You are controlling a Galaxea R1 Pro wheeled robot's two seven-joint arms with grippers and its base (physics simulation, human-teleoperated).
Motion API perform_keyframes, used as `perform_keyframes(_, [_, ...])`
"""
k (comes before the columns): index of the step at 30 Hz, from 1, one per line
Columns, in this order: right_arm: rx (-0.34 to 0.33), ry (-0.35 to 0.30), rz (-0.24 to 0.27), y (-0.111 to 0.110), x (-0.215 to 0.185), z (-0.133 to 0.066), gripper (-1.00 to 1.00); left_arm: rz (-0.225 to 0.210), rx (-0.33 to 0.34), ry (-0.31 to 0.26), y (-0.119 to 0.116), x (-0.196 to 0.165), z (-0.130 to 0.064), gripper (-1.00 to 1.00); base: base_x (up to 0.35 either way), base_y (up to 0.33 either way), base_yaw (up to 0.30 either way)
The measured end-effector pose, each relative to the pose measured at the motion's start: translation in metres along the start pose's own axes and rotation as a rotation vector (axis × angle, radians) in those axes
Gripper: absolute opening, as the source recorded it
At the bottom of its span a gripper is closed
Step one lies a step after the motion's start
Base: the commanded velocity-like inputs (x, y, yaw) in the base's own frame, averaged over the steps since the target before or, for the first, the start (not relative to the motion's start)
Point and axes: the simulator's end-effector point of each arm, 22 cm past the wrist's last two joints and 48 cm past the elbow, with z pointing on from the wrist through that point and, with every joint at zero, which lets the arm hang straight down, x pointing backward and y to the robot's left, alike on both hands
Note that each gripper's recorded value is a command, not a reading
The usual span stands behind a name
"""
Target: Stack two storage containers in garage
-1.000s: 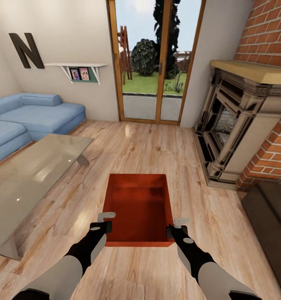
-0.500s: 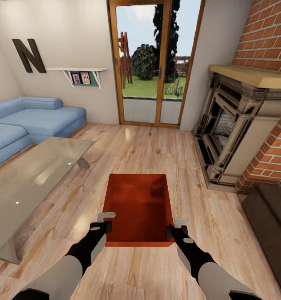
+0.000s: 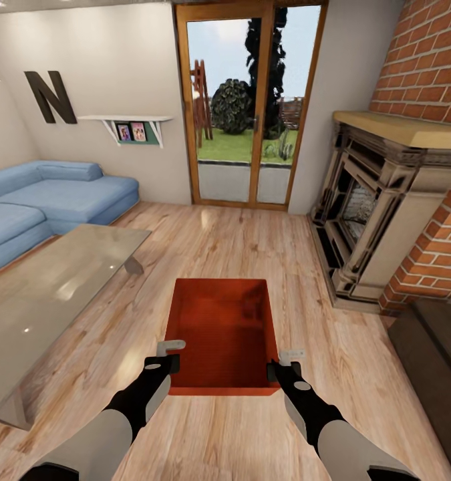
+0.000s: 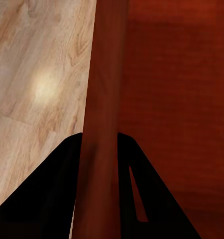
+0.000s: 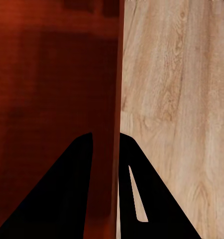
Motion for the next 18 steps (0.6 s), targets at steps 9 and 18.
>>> perform_keyframes(9, [0.0,-0.013,-0.002,0.0,-0.008,-0.003,-1.0,-0.003,0.0,-0.013,0.0,-0.007,-0.004,-1.0,0.0,0.0,0.0])
perform_keyframes(18, [0.001,-0.027,-0.002,0.0,-0.016,-0.006,-1.0,-0.004,0.001,-0.027,0.001,-0.014,-0.008,-1.0,0.0,0.0,0.0])
